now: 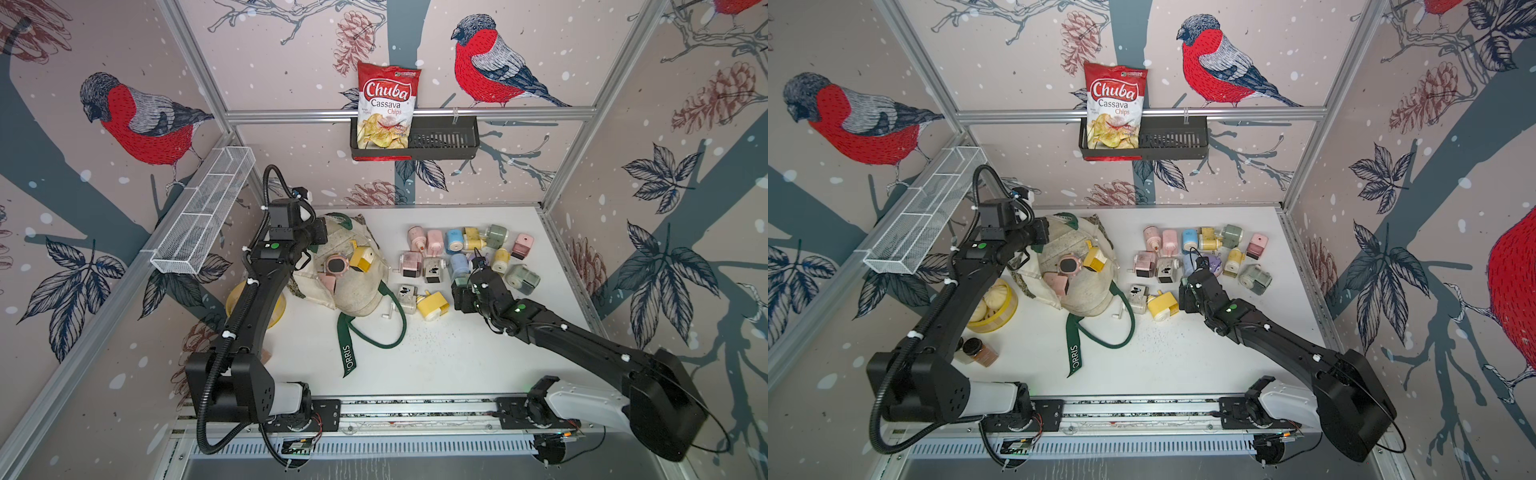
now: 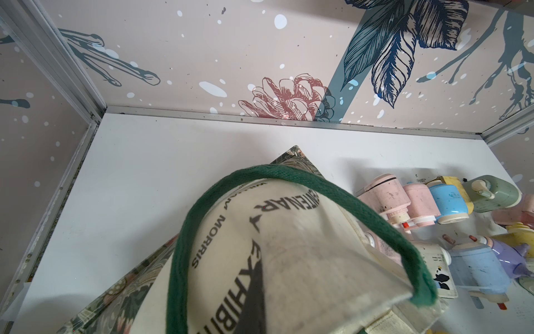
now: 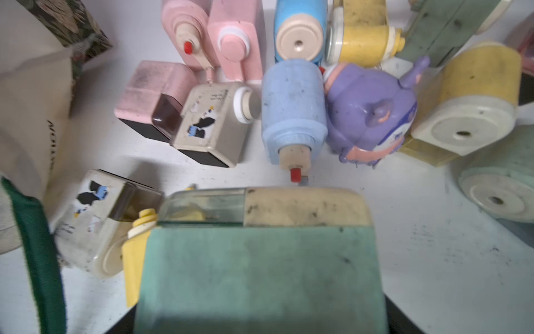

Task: Take out the pencil sharpeners from the tote bags
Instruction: Place the pencil sharpener at the center of the board.

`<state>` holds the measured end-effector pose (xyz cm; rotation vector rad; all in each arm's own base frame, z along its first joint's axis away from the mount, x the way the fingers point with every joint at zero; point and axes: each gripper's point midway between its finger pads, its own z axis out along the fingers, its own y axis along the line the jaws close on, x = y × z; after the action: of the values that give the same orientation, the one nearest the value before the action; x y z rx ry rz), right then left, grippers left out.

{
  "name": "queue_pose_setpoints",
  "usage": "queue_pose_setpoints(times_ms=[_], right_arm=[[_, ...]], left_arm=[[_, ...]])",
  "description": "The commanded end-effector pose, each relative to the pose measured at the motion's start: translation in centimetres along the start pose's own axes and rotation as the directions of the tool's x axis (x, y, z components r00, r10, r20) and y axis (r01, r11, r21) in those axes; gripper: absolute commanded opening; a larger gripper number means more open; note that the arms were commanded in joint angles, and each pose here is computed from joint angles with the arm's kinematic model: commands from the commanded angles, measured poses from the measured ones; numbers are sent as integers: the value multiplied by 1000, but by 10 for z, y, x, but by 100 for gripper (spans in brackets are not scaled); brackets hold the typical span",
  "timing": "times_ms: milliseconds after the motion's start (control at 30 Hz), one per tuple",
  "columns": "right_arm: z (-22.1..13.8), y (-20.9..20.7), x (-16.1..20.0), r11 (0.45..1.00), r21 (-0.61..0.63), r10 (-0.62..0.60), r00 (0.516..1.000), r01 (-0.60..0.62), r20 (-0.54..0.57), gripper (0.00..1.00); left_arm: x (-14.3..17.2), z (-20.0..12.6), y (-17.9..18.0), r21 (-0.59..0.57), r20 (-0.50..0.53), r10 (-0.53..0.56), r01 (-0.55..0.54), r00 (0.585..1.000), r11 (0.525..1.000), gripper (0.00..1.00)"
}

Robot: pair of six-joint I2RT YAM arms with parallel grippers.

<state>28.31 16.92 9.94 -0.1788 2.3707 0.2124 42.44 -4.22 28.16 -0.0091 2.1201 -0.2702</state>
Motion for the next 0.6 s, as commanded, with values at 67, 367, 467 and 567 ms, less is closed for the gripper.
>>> queue_pose_setpoints(times_ms=[67, 367, 467, 567], right_arm=[[18, -8, 11, 998, 25, 52, 998, -51, -31, 52], [40, -6, 28, 998, 24, 54, 995, -52, -85, 53], [46, -5, 32, 999, 24, 49, 994, -46, -101, 53], [49, -3, 35, 999, 12, 44, 993, -43, -112, 54]], left_arm=[[-25, -6, -7, 28, 93, 9, -12, 996, 1000, 0], [-25, -6, -7, 28, 94, 10, -13, 996, 1000, 0], [-24, -6, -6, 26, 92, 10, -12, 996, 1000, 0], [-25, -6, -7, 28, 94, 10, -13, 996, 1000, 0]])
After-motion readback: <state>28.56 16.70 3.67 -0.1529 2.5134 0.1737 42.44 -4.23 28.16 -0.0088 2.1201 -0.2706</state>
